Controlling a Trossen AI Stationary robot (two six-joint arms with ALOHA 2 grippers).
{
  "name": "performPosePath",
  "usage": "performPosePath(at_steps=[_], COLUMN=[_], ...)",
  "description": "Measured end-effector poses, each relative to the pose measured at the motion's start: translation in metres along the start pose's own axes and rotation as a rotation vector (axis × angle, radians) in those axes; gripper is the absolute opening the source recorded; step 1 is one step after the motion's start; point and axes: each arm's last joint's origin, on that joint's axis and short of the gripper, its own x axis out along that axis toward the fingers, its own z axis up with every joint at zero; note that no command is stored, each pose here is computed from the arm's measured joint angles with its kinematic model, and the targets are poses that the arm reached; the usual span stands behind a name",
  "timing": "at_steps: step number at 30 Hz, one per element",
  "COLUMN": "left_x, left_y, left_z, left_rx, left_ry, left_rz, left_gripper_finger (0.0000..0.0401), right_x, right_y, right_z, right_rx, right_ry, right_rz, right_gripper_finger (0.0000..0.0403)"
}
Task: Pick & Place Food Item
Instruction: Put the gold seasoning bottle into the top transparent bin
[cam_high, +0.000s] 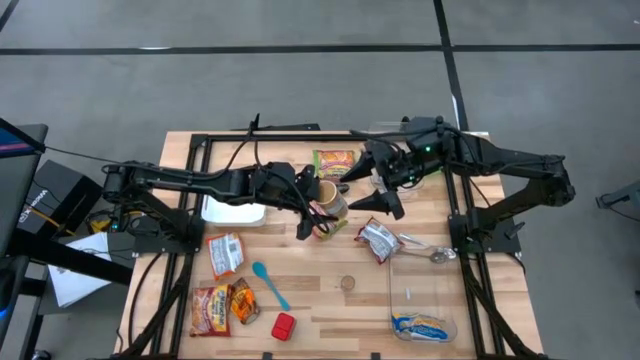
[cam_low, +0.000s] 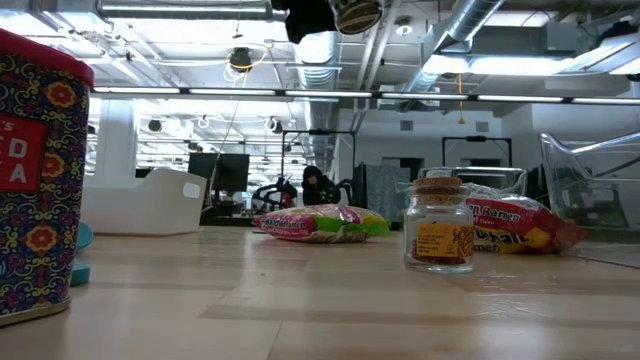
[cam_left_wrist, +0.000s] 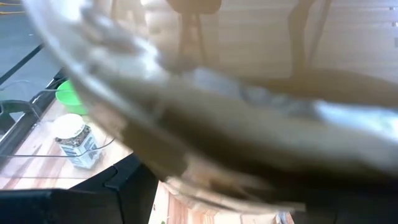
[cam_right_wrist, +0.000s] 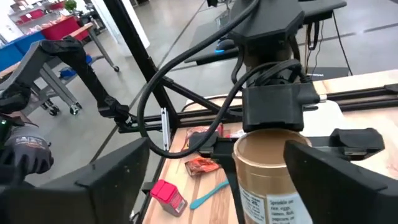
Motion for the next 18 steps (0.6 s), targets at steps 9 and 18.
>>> performPosePath(at_steps=[9,18], left_x=[0.000,0.000], left_y=[0.000,0.000], left_z=[0.000,0.002], left_rx=[0.000,0.000], left_ry=[-0.001,-0.022], left_rz=[0.006,0.005], left_gripper_finger=[0.0270,0.0270], right_x=[0.001,0.007], right_y=[-0.002,-0.016], right_z=[-0.001,-0.008], right_rx=[0.010,0.006], right_ry=[-0.007,0.052], right_rz=[-0.036,-0.192], right_gripper_finger=[0.0355,0.0389])
